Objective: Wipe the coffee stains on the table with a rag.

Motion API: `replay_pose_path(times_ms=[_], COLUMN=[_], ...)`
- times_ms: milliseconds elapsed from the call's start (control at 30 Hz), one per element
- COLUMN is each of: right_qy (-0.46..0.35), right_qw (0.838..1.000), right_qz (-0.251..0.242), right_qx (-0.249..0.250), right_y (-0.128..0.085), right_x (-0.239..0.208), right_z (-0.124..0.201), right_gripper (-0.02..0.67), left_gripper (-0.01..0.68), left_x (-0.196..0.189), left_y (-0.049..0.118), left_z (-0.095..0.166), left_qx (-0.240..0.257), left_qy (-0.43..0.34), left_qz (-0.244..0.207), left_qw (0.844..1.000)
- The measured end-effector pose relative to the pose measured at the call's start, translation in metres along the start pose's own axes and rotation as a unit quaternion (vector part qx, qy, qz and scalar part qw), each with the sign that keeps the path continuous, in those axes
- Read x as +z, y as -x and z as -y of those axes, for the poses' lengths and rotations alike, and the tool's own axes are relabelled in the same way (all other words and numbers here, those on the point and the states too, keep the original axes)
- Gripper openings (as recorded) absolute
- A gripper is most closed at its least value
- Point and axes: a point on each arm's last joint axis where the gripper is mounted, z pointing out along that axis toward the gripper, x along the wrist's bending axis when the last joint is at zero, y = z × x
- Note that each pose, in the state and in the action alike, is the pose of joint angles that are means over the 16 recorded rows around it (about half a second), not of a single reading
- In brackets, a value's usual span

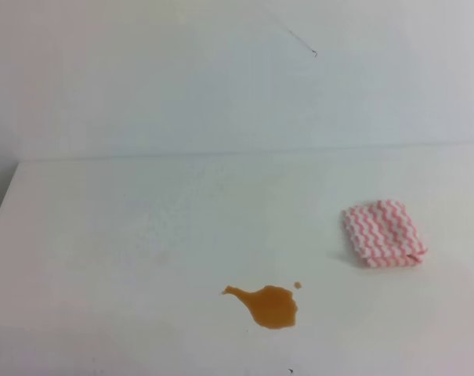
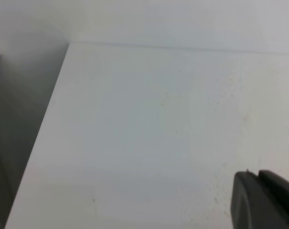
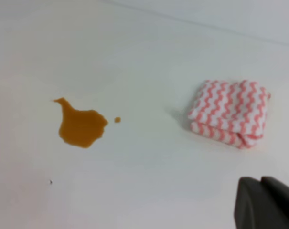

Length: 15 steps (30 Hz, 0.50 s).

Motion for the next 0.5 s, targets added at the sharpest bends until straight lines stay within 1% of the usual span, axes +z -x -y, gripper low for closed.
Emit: replay_pose_path(times_ms=[367,500], right_qy=[0.004,0.005], right_qw=[1.000,1.000], right_qz=[0.007,0.004], right_qx=[-0.004,-0.005], right_y=[0.0014,0.0029], right_x=[0.0015,0.0022], right_z=[0.0018,-0.0053], right_gripper=[-0.002,0.019], left_gripper=[0.000,0.000], left_x=[0.0000,0.0000], left_y=[0.0000,0.0000], left_z=[0.0000,0.0000], left_qx=[0.000,0.000], left_qy=[0.000,0.000], left_qz=[0.000,0.000], left_qw=[1.000,1.000])
